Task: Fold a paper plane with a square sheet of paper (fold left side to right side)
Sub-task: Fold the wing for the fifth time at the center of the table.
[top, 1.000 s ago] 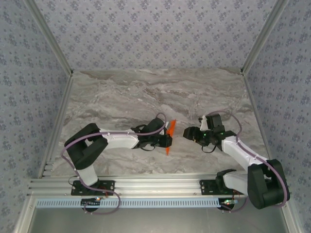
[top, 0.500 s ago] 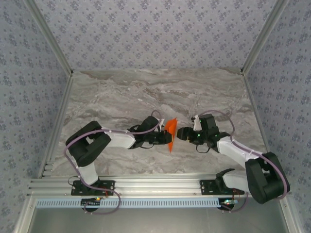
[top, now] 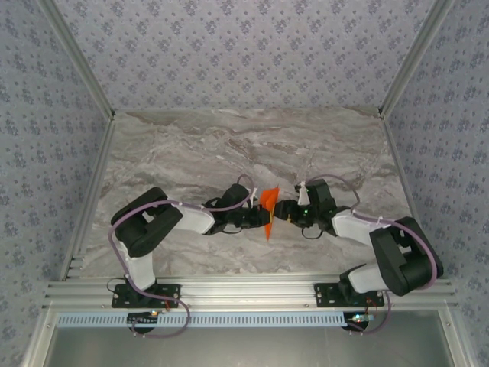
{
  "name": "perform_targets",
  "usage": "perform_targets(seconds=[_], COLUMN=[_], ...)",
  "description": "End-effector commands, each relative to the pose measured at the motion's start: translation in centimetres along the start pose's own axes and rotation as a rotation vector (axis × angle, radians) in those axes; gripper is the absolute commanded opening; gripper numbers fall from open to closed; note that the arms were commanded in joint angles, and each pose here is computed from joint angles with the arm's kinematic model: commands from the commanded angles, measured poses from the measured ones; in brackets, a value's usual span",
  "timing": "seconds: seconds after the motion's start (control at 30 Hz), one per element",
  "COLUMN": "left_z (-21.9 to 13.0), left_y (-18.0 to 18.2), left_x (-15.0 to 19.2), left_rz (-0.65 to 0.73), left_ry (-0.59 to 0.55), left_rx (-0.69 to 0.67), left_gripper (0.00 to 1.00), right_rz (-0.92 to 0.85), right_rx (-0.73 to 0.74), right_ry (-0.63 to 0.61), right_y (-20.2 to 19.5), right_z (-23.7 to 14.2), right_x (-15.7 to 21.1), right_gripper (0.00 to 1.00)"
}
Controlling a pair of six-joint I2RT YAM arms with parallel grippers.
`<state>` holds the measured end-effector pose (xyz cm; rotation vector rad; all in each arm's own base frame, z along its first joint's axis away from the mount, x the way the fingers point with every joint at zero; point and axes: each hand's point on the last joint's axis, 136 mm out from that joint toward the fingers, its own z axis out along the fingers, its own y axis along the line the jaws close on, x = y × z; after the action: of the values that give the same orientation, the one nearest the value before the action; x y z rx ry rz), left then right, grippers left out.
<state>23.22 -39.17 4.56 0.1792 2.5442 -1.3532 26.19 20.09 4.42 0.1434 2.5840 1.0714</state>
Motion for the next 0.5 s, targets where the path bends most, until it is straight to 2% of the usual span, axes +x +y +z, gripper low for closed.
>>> perform_targets(seconds=[0.0,0.47], left_z=[0.0,-0.1], left_y=[-0.2,-0.1], left_x=[-0.1,-0.1], left_rz=[0.002,0.0], left_ry=[-0.004,-0.004], left_rx=[0.028,0.027], left_gripper=[0.08,0.08], right_rz=[-0.009,0.021], right_rx=[-0.018,0.019], right_ry=[-0.049,-0.02], right_y=[1.2,0.7], right_z=[0.3,2.3], right_x=[-1.9,-2.7], right_gripper=[0.57,0.51])
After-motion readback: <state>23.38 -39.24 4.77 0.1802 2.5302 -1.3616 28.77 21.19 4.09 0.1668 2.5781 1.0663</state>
